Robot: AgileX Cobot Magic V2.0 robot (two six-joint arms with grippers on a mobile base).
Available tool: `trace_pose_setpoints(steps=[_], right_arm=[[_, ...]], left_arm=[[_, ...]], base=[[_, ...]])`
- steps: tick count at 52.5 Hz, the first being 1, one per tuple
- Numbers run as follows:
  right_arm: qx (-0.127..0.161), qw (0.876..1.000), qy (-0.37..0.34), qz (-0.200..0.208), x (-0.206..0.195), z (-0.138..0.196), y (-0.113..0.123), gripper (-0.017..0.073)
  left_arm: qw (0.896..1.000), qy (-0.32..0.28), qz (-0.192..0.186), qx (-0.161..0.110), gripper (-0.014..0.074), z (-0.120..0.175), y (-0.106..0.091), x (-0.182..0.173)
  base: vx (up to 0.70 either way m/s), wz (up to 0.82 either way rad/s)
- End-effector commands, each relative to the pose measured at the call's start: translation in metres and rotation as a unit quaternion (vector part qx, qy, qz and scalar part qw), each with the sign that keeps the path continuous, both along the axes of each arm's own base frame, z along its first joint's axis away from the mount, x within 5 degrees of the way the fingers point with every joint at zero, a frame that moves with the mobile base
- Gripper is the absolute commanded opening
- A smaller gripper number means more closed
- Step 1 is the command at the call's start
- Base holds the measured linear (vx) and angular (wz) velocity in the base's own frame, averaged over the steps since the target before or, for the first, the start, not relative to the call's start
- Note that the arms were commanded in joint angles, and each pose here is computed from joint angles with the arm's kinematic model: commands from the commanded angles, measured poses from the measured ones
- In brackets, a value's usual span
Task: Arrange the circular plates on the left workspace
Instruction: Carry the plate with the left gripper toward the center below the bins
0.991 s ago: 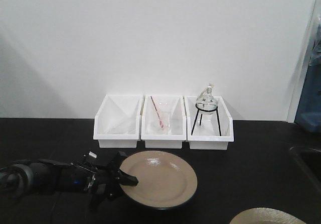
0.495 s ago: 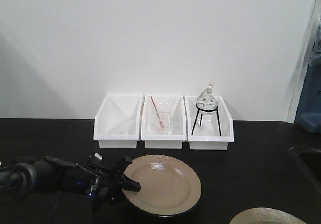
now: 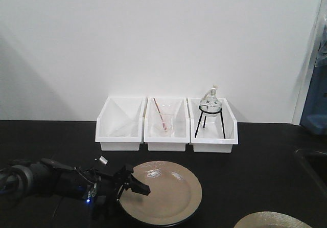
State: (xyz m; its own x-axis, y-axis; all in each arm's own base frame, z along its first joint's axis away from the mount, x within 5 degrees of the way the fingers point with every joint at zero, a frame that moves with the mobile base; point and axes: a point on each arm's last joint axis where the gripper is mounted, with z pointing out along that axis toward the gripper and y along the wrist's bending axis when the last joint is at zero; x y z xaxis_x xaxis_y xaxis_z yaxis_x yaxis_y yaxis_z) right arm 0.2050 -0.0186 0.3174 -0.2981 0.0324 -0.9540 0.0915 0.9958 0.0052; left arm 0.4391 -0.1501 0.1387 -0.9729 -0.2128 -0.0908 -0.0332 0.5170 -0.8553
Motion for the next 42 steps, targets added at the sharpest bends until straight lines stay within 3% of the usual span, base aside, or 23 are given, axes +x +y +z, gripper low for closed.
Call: trace_pose_setpoints(steps=[1, 6, 17, 24, 33, 42], right_arm=[[-0.013, 0.998, -0.066, 0.002, 0.001, 0.023, 0.0, -0.0003], [-0.013, 0.998, -0.066, 0.002, 0.001, 0.023, 0.0, -0.0003], [-0.013, 0.998, -0.064, 0.002, 0.001, 0.022, 0.0, -0.0003], [-0.013, 0.998, -0.063, 0.002, 0.001, 0.022, 0.0, -0.0003], [-0.009, 0.998, -0.055, 0.001, 0.001, 0.021, 0.0, -0.0003], [-0.01, 0.999, -0.038, 0.002, 0.0, 0.018, 0.0, -0.0003]], left_arm=[[0.997, -0.049, -0.029, -0.059, 0.0601, 0.055, 0.005, -0.003], [0.996, -0.057, -0.047, -0.047, 0.0583, 0.064, 0.016, -0.006], [0.992, -0.088, -0.08, 0.044, 0.0566, 0.083, 0.037, -0.016], [0.99, -0.079, -0.086, 0.083, 0.0566, 0.083, 0.042, -0.019], [0.99, -0.074, -0.071, 0.096, 0.0566, 0.081, 0.043, -0.017], [0.993, -0.078, -0.038, 0.076, 0.0566, 0.08, 0.04, -0.011]], base=[[0.0, 0.0], [0.0, 0.0], [0.0, 0.0], [0.0, 0.0], [0.0, 0.0], [0.0, 0.0]])
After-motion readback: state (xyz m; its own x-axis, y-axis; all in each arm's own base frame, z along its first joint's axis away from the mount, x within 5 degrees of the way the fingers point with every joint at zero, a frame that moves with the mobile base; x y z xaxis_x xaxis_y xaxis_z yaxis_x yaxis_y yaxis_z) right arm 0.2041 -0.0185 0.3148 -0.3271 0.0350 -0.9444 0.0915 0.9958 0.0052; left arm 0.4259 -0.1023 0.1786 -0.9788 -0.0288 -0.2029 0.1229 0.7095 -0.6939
